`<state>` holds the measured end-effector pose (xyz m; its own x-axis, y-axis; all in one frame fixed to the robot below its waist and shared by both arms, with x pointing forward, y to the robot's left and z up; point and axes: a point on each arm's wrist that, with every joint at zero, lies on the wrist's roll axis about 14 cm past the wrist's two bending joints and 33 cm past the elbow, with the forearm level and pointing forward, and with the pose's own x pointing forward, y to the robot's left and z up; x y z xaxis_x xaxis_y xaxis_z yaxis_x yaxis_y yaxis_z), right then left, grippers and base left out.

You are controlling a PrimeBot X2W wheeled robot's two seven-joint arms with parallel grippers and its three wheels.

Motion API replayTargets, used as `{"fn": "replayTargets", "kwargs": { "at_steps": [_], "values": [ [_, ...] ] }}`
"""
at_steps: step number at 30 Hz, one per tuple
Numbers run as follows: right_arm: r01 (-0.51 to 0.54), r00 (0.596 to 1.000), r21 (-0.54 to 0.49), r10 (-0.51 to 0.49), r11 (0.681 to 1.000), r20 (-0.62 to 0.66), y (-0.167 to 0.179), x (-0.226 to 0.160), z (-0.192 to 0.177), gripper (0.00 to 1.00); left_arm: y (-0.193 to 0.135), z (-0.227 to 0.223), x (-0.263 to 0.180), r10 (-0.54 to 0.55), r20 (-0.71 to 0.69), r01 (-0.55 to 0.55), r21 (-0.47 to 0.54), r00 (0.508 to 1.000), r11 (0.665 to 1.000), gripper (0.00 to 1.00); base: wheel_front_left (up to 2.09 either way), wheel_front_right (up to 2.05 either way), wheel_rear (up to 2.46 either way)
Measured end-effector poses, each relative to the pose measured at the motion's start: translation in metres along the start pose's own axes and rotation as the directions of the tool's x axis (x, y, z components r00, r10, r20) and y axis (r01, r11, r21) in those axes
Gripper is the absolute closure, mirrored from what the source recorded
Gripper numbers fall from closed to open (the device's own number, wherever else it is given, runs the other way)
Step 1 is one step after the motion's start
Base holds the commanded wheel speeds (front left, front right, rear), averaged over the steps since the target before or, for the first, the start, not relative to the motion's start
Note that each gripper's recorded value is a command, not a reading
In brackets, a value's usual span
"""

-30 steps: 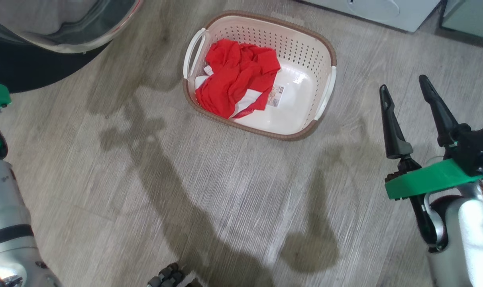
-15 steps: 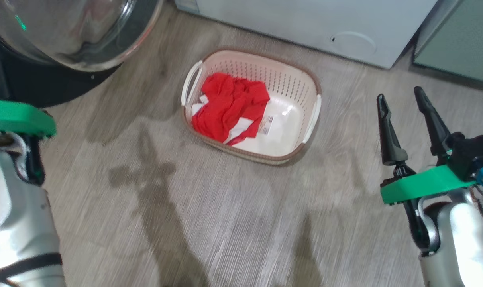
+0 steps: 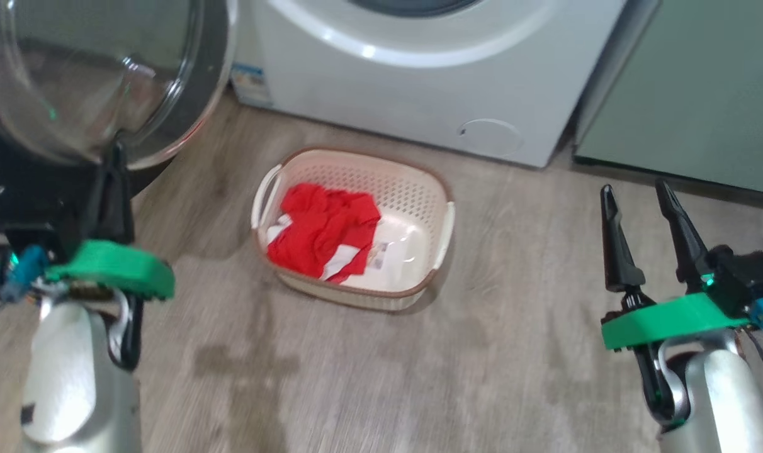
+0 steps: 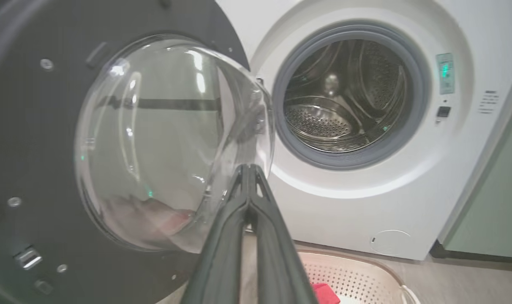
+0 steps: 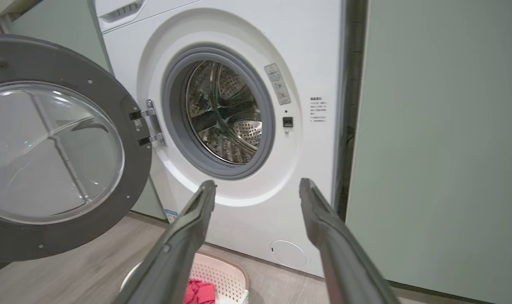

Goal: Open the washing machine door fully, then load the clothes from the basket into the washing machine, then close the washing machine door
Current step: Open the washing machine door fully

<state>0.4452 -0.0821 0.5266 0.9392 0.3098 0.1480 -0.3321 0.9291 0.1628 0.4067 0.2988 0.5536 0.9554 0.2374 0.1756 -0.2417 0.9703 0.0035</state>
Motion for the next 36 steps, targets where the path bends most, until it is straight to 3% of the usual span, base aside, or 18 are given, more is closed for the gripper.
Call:
{"fn": "replayTargets", "kwargs": {
  "at_steps": [19,30,31,33,34,36],
  "values": [
    [0.282,0.954,-0.01,-0.279,0.959,0.112,-0.075,-0.09,0.049,0.0,-0.092,0.004,-0.05,-0.231,0.043,0.235,-0.143,0.972,0.961,1.0,0.0,0.0,0.0],
    [0.33,0.94,-0.009,-0.327,0.944,0.097,-0.086,-0.11,0.044,0.0,-0.126,-0.001,-0.07,-0.305,0.023,0.303,-0.202,0.952,0.931,1.0,0.0,0.0,0.0],
    [0.33,0.94,-0.009,-0.328,0.944,0.095,-0.086,-0.11,0.043,0.0,-0.129,-0.002,-0.072,-0.312,0.019,0.309,-0.204,0.95,0.929,0.84,0.0,0.0,0.0],
    [0.33,0.94,-0.009,-0.327,0.944,0.091,-0.086,-0.11,0.041,0.0,-0.131,-0.002,-0.073,-0.318,0.019,0.315,-0.205,0.948,0.927,0.21,0.0,0.0,0.0],
    [0.329,0.941,-0.007,-0.327,0.944,0.089,-0.086,-0.109,0.041,0.0,-0.131,-0.001,-0.072,-0.313,0.021,0.311,-0.204,0.949,0.928,0.0,0.0,0.0,0.0],
    [0.328,0.941,0.006,-0.327,0.945,0.088,-0.086,-0.108,0.04,0.0,-0.131,-0.001,-0.073,-0.314,0.023,0.312,-0.204,0.949,0.928,0.0,0.0,0.0,0.0]
  ]
}}
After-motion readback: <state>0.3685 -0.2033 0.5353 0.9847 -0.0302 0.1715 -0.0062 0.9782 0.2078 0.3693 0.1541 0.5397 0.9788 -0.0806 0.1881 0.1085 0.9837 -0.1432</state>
